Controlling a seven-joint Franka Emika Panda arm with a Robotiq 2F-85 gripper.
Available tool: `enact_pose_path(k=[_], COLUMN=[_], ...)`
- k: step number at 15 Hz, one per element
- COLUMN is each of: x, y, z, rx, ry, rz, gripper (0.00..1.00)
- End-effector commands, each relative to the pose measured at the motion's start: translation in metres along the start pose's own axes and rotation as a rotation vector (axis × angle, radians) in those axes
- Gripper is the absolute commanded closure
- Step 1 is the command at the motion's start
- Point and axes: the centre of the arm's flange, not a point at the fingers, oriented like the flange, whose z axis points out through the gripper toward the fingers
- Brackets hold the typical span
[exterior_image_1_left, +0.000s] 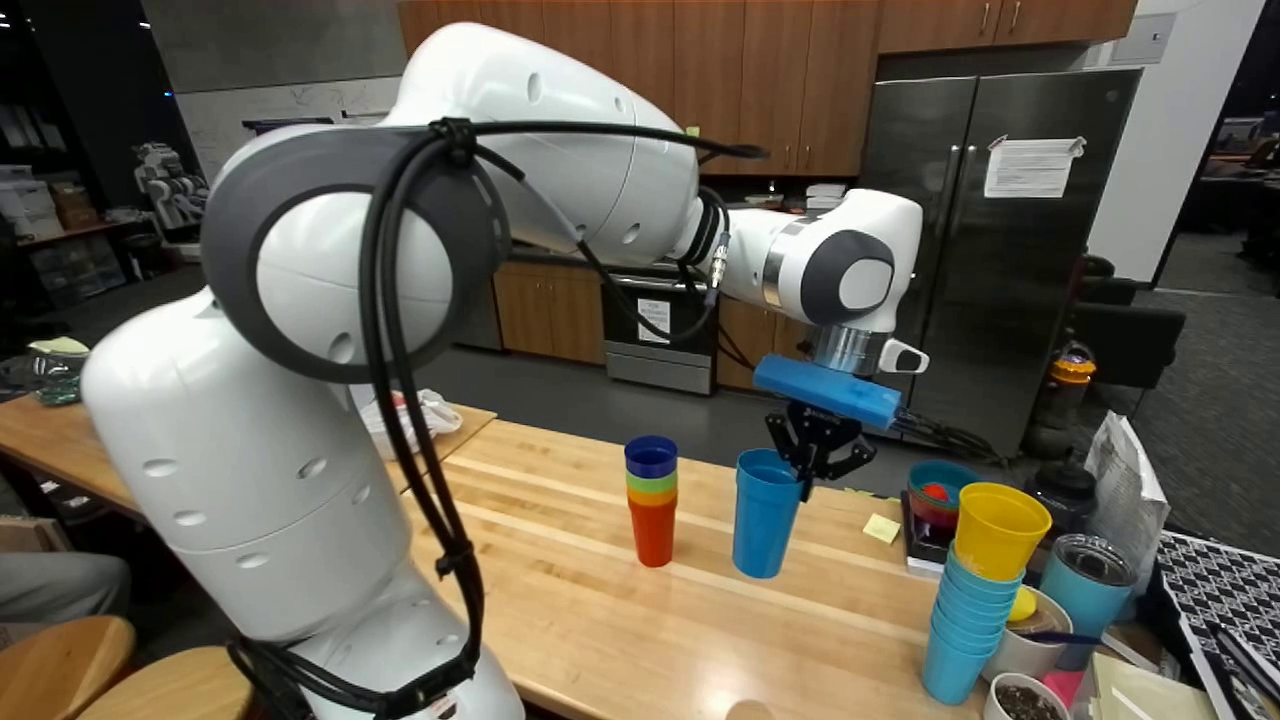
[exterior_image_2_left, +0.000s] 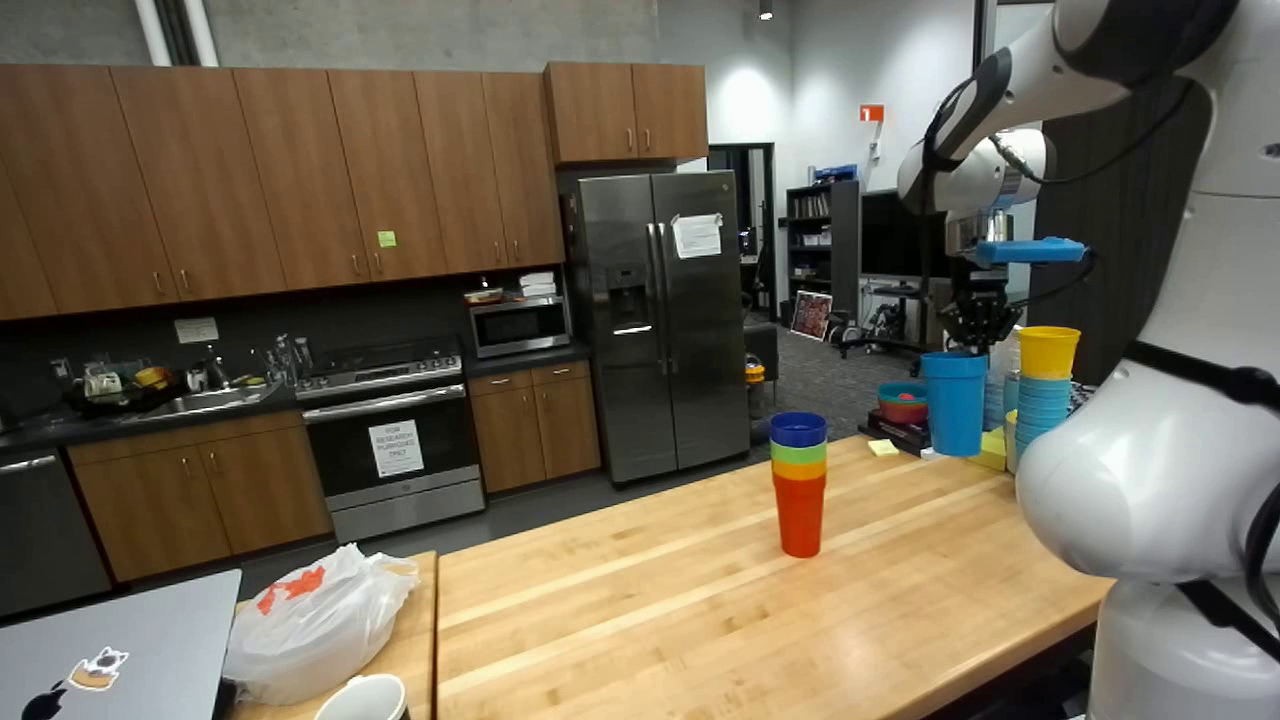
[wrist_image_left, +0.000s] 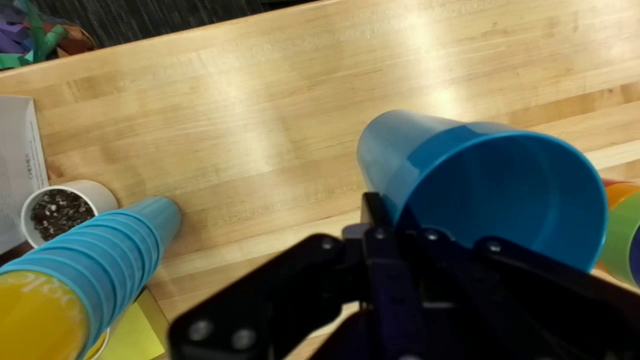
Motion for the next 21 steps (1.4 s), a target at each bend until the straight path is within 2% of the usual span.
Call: enact_pose_path(k=[1,6,21], x=[0.002,0.011,0.050], y=[-0.002,-0.005,-0.018], z=[0.000,0.010,0.058], rx=[-0.033,-0.036,-0.050], ry=[0.031,0.059,0.068], rz=[0.031,0.040,0.028], gripper=[0.99,0.99,0.99])
